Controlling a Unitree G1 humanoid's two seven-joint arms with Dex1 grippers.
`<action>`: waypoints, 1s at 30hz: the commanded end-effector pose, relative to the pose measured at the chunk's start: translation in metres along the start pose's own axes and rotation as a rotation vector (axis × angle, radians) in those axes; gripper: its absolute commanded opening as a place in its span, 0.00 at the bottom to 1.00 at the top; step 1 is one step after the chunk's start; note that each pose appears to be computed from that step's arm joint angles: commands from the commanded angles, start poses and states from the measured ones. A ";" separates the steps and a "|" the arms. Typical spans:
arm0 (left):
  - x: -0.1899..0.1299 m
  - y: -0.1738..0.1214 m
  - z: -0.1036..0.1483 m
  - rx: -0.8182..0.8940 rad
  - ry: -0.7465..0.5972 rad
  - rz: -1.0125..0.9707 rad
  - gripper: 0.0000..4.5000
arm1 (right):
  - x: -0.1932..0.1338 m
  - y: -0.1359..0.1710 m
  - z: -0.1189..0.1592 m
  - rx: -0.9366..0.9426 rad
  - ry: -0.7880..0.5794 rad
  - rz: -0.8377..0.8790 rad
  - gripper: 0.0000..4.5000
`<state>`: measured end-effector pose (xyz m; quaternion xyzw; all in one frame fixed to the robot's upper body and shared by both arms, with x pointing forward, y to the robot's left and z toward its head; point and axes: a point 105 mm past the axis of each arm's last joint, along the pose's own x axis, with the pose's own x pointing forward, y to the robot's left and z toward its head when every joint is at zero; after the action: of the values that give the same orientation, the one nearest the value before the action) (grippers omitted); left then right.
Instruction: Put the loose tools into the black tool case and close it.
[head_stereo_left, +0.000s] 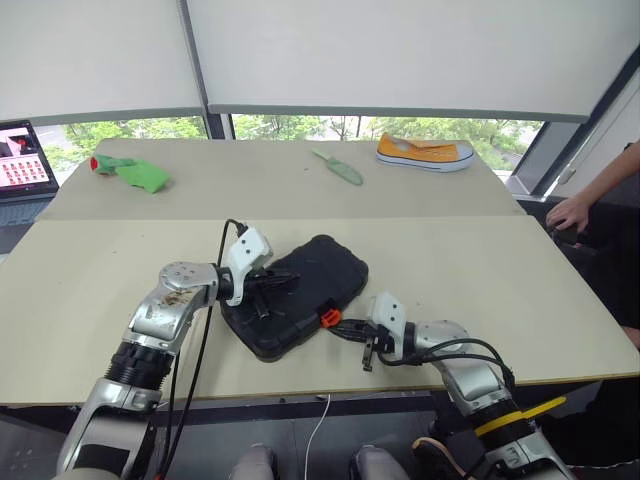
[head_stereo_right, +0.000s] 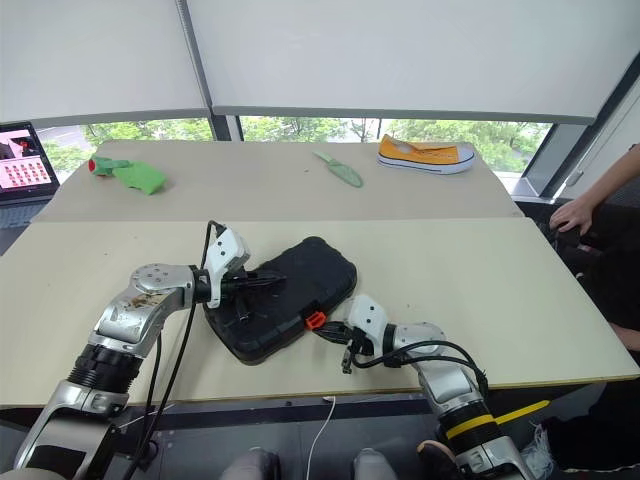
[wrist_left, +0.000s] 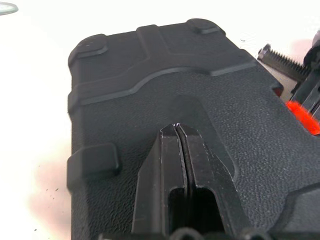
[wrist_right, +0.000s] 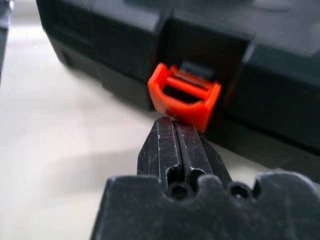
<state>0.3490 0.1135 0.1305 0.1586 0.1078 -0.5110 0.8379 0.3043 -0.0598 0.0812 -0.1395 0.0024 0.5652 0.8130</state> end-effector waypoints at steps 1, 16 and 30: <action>0.014 -0.026 -0.045 -0.084 0.146 -0.107 0.01 | -0.004 -0.009 0.067 -0.108 -0.254 -0.036 0.00; 0.011 -0.024 -0.042 -0.069 0.084 -0.079 0.01 | -0.030 0.006 0.037 0.026 -0.117 0.037 0.00; -0.168 0.002 -0.058 0.081 -0.029 0.366 0.99 | -0.138 -0.007 0.014 -0.165 0.070 -0.140 0.59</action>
<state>0.2786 0.2572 0.1282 0.1704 0.0572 -0.3920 0.9022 0.2587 -0.1755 0.1037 -0.1954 0.0141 0.5109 0.8370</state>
